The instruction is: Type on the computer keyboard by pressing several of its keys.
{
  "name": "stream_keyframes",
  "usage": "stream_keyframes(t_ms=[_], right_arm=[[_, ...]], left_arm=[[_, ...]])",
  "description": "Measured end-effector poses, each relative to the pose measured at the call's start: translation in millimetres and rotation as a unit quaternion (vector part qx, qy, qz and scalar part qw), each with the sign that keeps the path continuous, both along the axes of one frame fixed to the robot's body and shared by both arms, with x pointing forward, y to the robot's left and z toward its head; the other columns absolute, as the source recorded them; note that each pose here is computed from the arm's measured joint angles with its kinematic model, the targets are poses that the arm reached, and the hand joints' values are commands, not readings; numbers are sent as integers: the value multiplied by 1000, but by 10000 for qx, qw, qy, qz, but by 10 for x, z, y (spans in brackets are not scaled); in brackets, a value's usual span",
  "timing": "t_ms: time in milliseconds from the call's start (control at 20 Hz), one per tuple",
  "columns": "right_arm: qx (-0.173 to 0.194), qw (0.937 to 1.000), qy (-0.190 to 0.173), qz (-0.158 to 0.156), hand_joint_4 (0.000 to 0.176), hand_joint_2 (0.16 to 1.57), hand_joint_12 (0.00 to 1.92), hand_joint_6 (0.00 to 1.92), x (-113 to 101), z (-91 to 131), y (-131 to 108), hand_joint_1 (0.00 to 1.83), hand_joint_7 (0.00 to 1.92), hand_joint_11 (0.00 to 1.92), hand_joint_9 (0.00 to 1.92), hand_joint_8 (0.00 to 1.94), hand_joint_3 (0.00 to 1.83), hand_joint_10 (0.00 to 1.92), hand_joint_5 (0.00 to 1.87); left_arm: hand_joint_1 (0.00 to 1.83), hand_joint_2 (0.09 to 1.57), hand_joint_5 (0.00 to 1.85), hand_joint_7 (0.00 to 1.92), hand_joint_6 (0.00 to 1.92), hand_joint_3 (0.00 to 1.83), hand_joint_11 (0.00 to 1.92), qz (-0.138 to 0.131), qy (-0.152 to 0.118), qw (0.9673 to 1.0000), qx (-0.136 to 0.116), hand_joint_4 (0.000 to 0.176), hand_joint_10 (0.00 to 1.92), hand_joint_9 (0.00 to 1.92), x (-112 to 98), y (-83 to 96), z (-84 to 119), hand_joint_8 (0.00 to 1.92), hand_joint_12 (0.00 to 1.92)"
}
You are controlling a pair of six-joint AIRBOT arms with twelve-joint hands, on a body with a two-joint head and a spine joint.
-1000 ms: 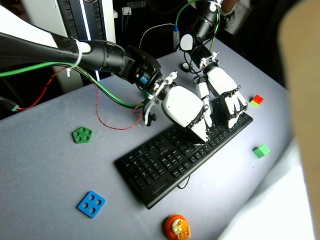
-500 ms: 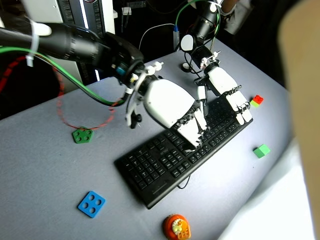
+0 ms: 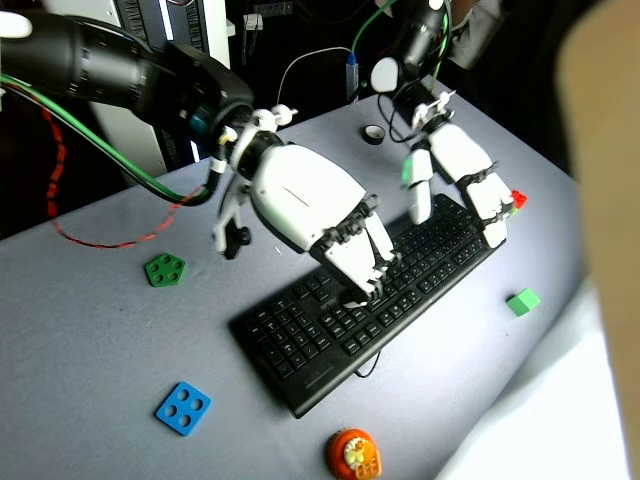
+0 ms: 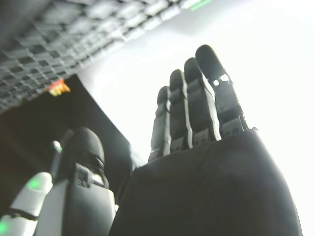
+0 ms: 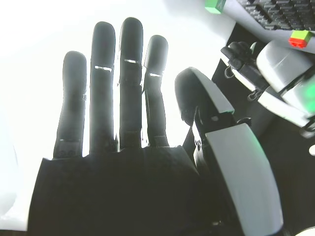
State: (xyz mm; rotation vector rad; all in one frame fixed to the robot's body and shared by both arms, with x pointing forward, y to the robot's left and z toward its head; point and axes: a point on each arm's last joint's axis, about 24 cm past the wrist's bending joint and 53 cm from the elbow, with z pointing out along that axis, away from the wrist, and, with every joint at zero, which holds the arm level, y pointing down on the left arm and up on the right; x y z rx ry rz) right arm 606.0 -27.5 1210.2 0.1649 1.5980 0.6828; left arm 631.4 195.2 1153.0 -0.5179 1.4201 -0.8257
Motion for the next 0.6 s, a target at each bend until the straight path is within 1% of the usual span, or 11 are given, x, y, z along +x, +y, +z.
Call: stream_keyframes(t_ms=[50,150,200,250,350,400,450,500,550,600], right_arm=[[-9,10000,40,-9,0,1571,1684,909,-10,-11,-24,206,819,113,550,197,80,910,549],[-37,10000,25,-20,0,1569,1684,905,-20,7,-64,238,828,113,558,201,63,910,558],[-47,10000,7,-45,0,1571,1682,907,-26,25,-103,227,825,115,556,203,57,910,553],[-62,10000,7,-69,0,1571,1673,903,-28,26,-135,216,826,122,558,204,66,905,554],[-149,9998,4,-101,0,1571,1680,918,-38,14,-174,216,825,121,561,207,67,905,547],[-176,9998,2,-108,0,1571,1683,921,-41,13,-178,217,823,120,560,207,68,906,545],[-200,9997,-26,-119,0,1571,1693,927,-39,22,-183,207,817,116,553,212,72,922,543],[-219,9997,-42,-131,0,1571,1701,925,-40,29,-193,189,823,114,551,229,76,942,547],[-229,9996,-48,-125,0,1553,1722,902,-53,35,-193,273,894,166,616,298,52,996,595],[-244,9996,-107,-92,0,1552,1753,900,-69,64,-184,288,872,211,624,467,29,1101,608]], left_arm=[[0,1305,219,328,21,5,0,-8,4,10000,49,25,135,261,-14,32,49,14,1193],[0,1312,212,317,12,4,0,-8,50,9999,118,26,130,249,-34,84,89,5,1148],[0,1313,234,327,18,3,0,-29,115,9998,153,24,135,261,-63,101,107,7,1158],[0,1313,218,315,10,2,0,-52,139,9997,181,23,131,251,-88,112,135,1,1158],[0,1315,232,315,15,2,0,-79,159,9997,191,22,130,248,-115,123,205,1,1155],[0,1315,255,339,21,2,0,-85,153,9996,208,22,140,272,-134,138,246,8,1191],[0,1318,278,348,30,3,0,-99,169,9996,206,26,144,282,-151,150,289,11,1200],[0,1337,335,378,45,7,0,-103,174,9996,216,17,146,286,-162,167,336,16,1219],[0,1349,429,477,80,8,0,-83,161,9996,210,0,163,316,-169,190,381,49,1273],[0,1358,517,581,120,7,0,-98,182,9995,219,0,194,363,-191,196,418,85,1310]])
